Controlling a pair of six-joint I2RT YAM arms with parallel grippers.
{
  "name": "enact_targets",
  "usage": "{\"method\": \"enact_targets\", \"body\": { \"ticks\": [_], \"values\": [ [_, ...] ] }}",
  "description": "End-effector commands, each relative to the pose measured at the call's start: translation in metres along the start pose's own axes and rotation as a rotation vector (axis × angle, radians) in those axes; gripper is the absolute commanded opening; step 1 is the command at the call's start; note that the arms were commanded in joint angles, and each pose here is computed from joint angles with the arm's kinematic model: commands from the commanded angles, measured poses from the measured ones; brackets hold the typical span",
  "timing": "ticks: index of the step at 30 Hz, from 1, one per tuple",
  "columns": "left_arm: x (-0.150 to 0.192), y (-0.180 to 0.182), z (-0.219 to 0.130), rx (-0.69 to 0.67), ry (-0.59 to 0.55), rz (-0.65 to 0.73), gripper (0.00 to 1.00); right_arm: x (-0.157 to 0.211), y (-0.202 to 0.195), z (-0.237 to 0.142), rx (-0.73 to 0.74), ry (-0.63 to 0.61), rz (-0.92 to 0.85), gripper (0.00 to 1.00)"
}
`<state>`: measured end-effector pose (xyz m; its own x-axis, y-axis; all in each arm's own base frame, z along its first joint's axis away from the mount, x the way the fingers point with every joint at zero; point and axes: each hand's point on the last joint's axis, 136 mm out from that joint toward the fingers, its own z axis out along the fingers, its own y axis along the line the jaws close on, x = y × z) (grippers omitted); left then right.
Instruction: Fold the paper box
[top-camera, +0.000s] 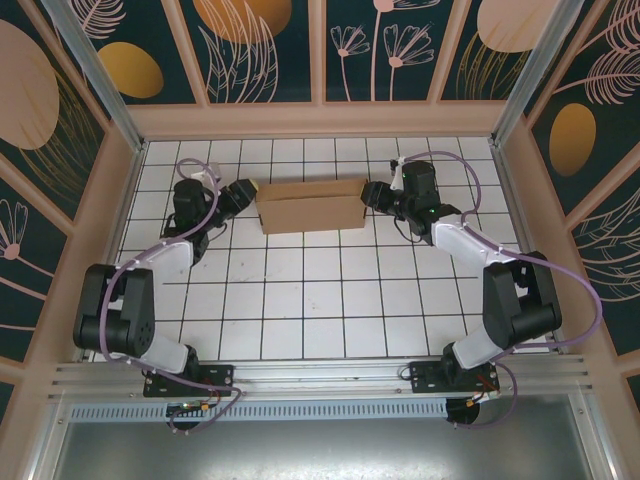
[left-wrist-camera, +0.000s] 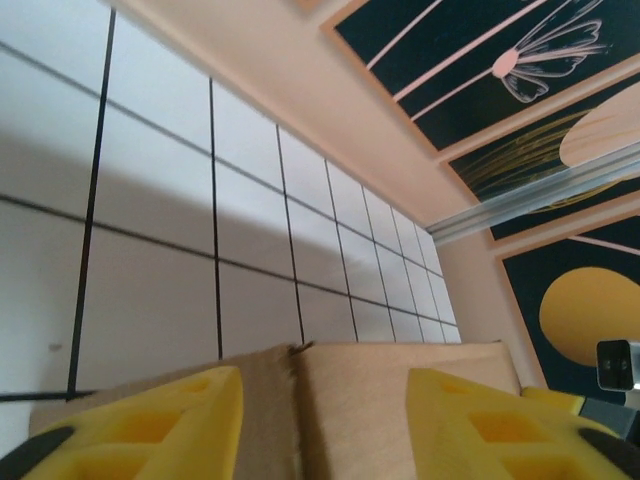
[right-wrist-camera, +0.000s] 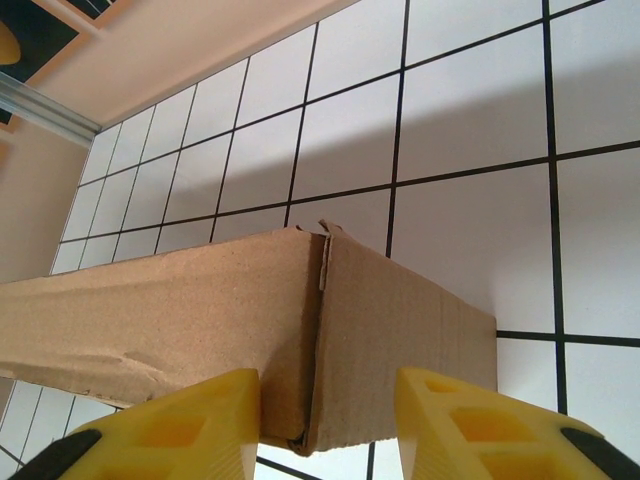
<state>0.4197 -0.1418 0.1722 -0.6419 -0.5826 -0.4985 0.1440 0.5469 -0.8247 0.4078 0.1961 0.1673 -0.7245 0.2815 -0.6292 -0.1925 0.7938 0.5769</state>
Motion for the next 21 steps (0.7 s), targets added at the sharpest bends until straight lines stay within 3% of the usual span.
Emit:
{"method": "enact_targets", "body": {
  "ticks": [1, 7, 15, 18, 21],
  "values": [
    [0.017, -0.009, 0.005, 0.081, 0.045, -0.039, 0.41, 0.038, -0.033, 0.011, 0.095, 0.124, 0.054, 0.36],
    [0.042, 0.009, 0.008, 0.045, 0.083, -0.042, 0.23, 0.056, -0.043, 0.013, 0.1, 0.152, 0.06, 0.22],
    [0.073, 0.025, 0.014, 0.001, 0.138, -0.05, 0.13, 0.069, -0.05, 0.013, 0.11, 0.162, 0.046, 0.05],
    [0.075, 0.031, 0.005, -0.023, 0.106, -0.077, 0.12, 0.07, -0.048, 0.007, 0.1, 0.148, 0.035, 0.05],
    [0.075, 0.03, -0.006, -0.041, 0.076, -0.064, 0.12, 0.064, -0.038, -0.006, 0.063, 0.078, 0.005, 0.1]
  ]
}}
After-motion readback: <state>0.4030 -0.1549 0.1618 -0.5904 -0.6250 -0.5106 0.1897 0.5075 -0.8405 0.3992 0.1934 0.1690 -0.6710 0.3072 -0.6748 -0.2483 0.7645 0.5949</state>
